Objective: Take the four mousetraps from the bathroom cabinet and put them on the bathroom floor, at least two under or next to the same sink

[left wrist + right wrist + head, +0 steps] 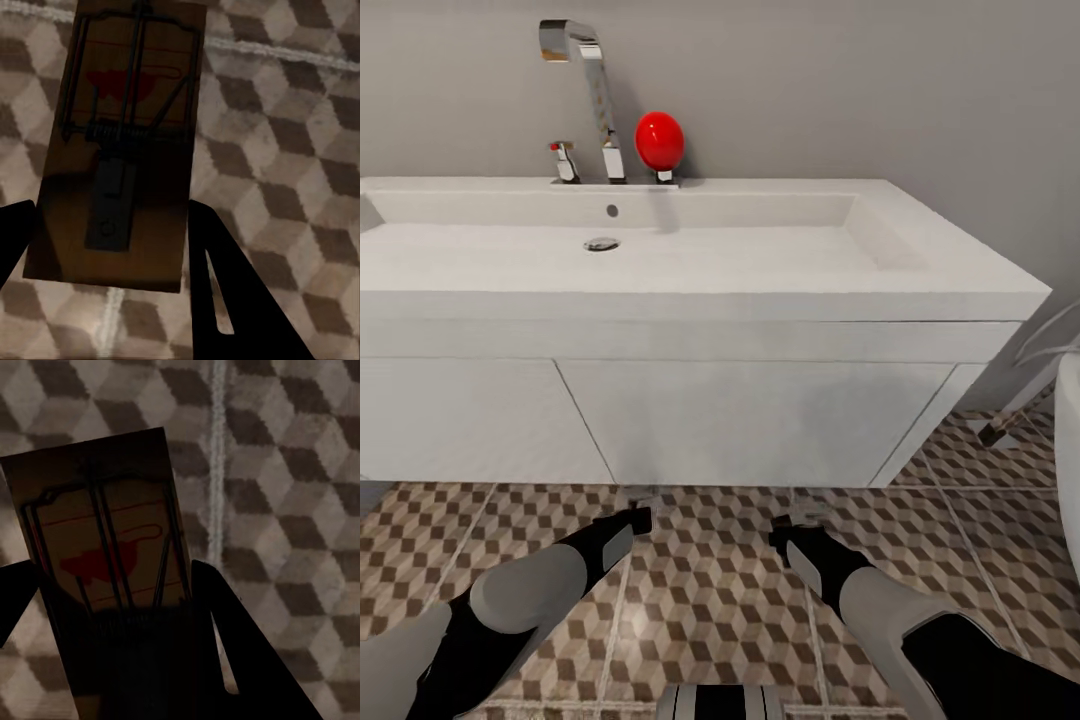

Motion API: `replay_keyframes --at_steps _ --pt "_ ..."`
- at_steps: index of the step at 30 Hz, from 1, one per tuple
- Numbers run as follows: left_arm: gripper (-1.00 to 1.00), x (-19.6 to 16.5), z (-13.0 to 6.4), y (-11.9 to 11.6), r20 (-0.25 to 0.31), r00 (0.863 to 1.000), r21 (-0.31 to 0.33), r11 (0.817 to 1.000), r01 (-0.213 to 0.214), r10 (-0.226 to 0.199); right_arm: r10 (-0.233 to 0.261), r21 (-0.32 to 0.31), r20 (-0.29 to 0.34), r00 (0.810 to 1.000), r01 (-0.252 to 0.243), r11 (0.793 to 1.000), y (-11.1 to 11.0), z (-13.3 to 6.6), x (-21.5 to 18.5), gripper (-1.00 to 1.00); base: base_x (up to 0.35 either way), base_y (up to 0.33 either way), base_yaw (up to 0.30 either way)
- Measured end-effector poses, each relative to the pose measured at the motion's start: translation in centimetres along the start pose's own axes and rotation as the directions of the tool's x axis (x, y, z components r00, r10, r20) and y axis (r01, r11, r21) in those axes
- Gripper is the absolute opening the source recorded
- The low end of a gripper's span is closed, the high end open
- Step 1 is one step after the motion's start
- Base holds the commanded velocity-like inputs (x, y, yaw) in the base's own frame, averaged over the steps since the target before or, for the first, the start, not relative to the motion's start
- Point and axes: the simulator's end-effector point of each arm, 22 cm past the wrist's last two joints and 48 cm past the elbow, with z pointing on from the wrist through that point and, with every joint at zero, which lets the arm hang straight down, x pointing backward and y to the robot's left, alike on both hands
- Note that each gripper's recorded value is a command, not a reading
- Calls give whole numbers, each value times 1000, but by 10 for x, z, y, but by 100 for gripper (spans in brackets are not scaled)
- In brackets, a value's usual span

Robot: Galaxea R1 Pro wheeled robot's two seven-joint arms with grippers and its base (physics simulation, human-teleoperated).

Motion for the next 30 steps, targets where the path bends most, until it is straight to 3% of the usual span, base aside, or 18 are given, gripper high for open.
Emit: replay_keyframes --at_steps 5,12,15,17,20,30 --pt "-100 0 0 0 0 1000 0 1000 0 0 0 0 0 1000 0 1000 0 0 0 -100 0 0 244" --pt "-100 0 0 -1 -1 1000 3 1000 0 0 -2 5 -1 1000 2 1000 0 0 0 -100 116 0 17" --pt "-100 3 -1 -5 -10 1000 8 1000 -2 2 4 60 16 1000 -5 998 -12 -4 -22 -100 6 0 0" --pt "-100 4 -1 -6 -16 1000 6 1000 -3 4 15 90 -18 1000 -14 996 -21 -6 -27 -100 1 0 0" --pt "-100 6 -1 -7 -22 1000 6 1000 -5 5 -14 101 -119 993 26 995 -25 -10 -18 -100 0 0 0" --pt "-100 9 -1 -8 -34 999 8 1000 -7 7 -8 93 -133 991 20 995 -25 -11 -19 -100 0 0 0"
